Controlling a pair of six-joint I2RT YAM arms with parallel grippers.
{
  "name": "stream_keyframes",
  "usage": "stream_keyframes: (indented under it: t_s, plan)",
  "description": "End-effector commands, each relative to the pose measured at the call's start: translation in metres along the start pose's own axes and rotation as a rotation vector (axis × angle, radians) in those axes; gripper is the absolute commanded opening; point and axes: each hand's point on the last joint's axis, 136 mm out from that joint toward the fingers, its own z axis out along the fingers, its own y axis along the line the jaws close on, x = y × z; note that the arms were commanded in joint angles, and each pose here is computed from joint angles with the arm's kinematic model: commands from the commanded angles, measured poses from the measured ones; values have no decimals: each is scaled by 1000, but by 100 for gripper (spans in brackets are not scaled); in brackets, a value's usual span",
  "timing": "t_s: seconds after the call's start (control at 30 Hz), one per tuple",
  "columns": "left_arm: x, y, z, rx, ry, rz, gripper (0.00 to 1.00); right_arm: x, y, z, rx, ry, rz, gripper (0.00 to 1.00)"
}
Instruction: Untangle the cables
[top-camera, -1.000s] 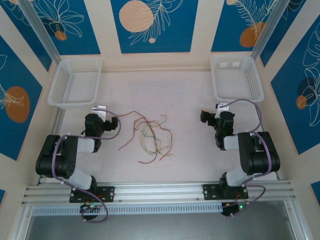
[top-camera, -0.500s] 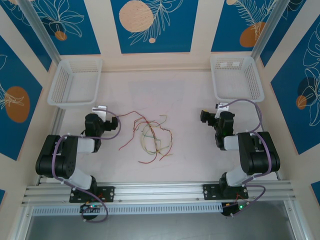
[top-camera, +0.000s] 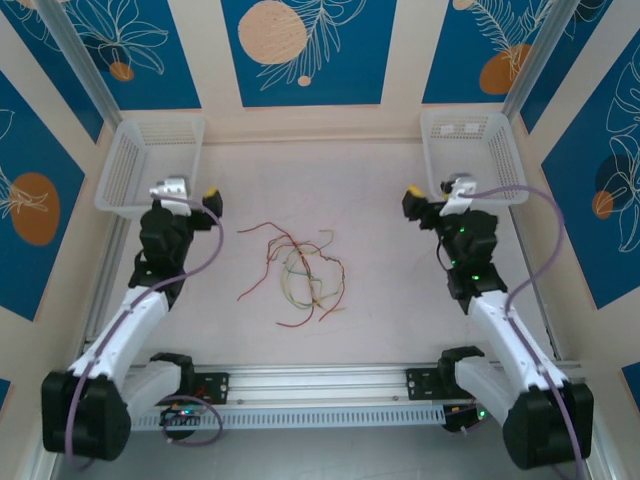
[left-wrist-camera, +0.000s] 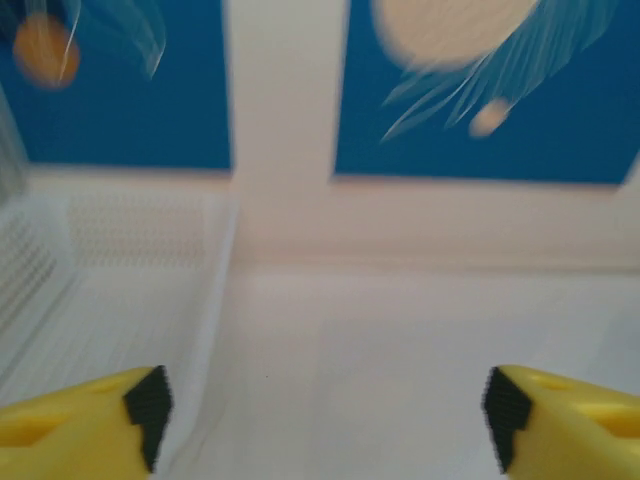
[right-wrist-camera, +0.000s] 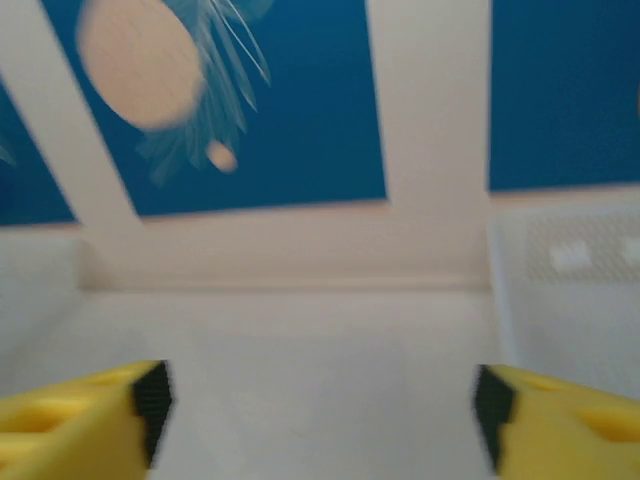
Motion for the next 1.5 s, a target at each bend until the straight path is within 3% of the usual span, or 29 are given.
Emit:
stream_keyframes:
  t_s: [0.0, 0.07, 0.17, 0.3, 0.43, 0.57, 0.7, 0.8, 0.9, 1.0, 1.13, 1.2, 1.3, 1.37, 1.4, 1.47]
  plan:
    - [19, -70, -8, 183, 222, 58, 76, 66, 60, -1, -242, 373, 127, 75]
    - [34, -107, -13, 277, 340, 137, 60, 91, 95, 1, -290, 536, 44, 69]
    - [71, -142, -23, 418, 497, 168, 49, 128, 133, -6, -399, 743, -31, 63]
    - [123, -164, -38, 525, 658, 227, 57, 162, 158, -11, -466, 889, -54, 63]
    - [161, -163, -41, 512, 753, 273, 63, 189, 162, -7, -481, 974, 3, 66]
    - [183, -158, -33, 470, 767, 276, 68, 220, 159, 4, -447, 1061, 14, 68]
    - [196, -155, -23, 428, 776, 268, 69, 239, 140, 22, -318, 1104, 67, 68]
    - [207, -159, -17, 428, 795, 246, 70, 250, 144, 26, -332, 1126, 58, 68]
    - [216, -163, -14, 431, 807, 221, 70, 267, 155, 23, -384, 1174, 16, 61]
    - [220, -164, -11, 426, 813, 211, 69, 279, 155, 23, -379, 1213, 38, 47]
    - [219, -162, -11, 416, 803, 205, 69, 277, 163, 23, -408, 1194, 41, 36]
    - [218, -160, -11, 408, 800, 208, 69, 276, 167, 24, -430, 1188, 35, 35]
    - [211, -155, -11, 384, 773, 215, 69, 277, 168, 26, -433, 1191, 22, 13]
    - [205, -153, -12, 374, 745, 212, 70, 278, 167, 27, -425, 1189, 17, 19]
    - [202, -152, -13, 372, 733, 210, 70, 279, 164, 28, -409, 1191, 9, 31]
    - [198, -150, -15, 372, 717, 206, 72, 283, 160, 28, -386, 1197, -23, 43]
